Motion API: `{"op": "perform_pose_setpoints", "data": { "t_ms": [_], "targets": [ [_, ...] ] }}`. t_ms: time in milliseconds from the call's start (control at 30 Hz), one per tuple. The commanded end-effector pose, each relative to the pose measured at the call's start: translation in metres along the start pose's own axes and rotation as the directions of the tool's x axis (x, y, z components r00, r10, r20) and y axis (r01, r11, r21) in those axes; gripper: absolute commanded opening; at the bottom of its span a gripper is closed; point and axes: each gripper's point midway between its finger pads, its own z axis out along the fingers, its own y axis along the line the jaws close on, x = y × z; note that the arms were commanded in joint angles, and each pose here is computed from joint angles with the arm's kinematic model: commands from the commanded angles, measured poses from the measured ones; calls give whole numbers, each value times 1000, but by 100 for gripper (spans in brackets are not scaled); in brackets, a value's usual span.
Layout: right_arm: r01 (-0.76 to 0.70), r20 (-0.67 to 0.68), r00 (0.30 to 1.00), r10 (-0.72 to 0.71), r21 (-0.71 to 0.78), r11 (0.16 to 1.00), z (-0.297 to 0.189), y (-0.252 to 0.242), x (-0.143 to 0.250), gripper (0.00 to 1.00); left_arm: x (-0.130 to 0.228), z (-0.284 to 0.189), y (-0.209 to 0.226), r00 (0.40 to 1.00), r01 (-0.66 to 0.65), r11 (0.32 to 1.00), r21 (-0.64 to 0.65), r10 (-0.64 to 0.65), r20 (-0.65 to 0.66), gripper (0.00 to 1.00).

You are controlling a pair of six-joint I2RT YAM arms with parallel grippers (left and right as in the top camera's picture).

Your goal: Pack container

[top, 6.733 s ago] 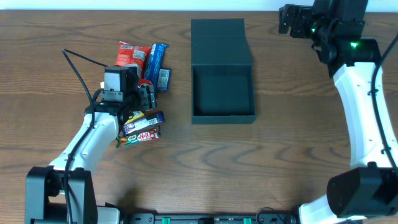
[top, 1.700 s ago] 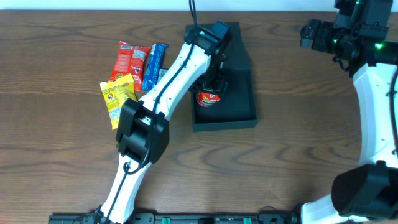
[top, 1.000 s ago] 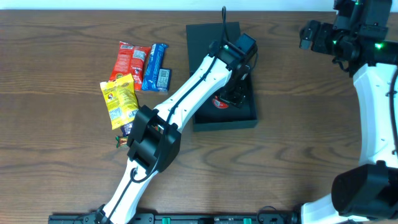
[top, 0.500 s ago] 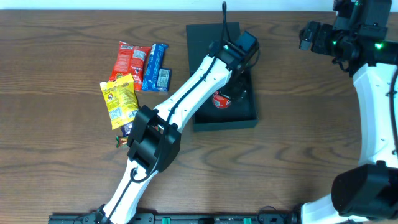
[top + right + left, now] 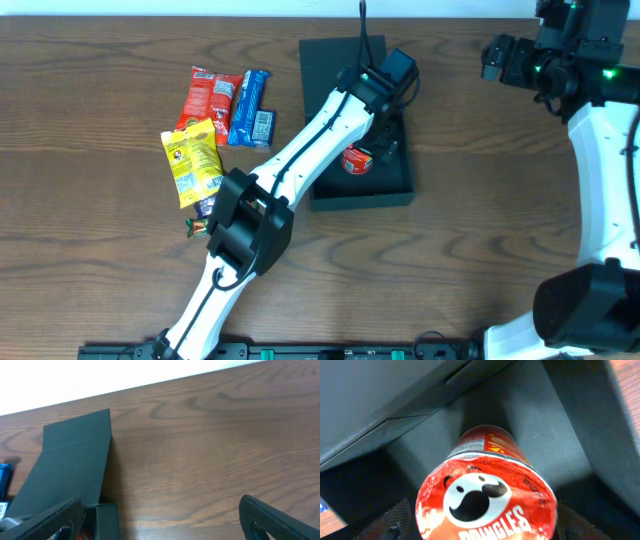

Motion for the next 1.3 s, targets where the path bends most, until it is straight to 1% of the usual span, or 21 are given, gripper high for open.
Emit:
{"op": "perform_pose_setpoints", "data": {
  "t_ms": [0, 100, 233, 433, 600, 1067, 1233, 1267],
  "targets": [
    [6, 26, 1000, -6, -6, 1000, -9, 1, -7, 99, -2, 7, 3, 1000, 4, 1000, -20, -4, -7, 94],
    [7, 25, 1000, -6, -6, 1000, -9, 1, -6, 99, 4, 18, 3, 999, 2, 1000, -21, -3, -41, 92],
    [6, 25, 1000, -6, -6, 1000, -9, 1, -6, 99, 2, 19, 0, 999, 4, 1000, -9, -4, -34, 92],
    [6, 25, 1000, -6, -6, 1000, -9, 1, -6, 99, -1, 21, -6, 1000, 11, 999, 30, -10, -27, 85],
    [6, 25, 1000, -6, -6, 1000, -9, 0, -6, 99, -6, 23, -11, 1000, 27, 998, 56, -26, -10, 85],
    [7, 25, 1000, -7, -6, 1000, -9, 1, -6, 99, -3, 33, -9, 999, 28, 999, 47, -27, -27, 83],
    [7, 24, 1000, -6, -6, 1000, -9, 0, -6, 99, -2, 38, -9, 999, 28, 999, 45, -26, -36, 79],
    [7, 24, 1000, -6, -6, 1000, -9, 0, -6, 99, -1, 40, -9, 999, 28, 999, 44, -26, -39, 77]
  ]
}}
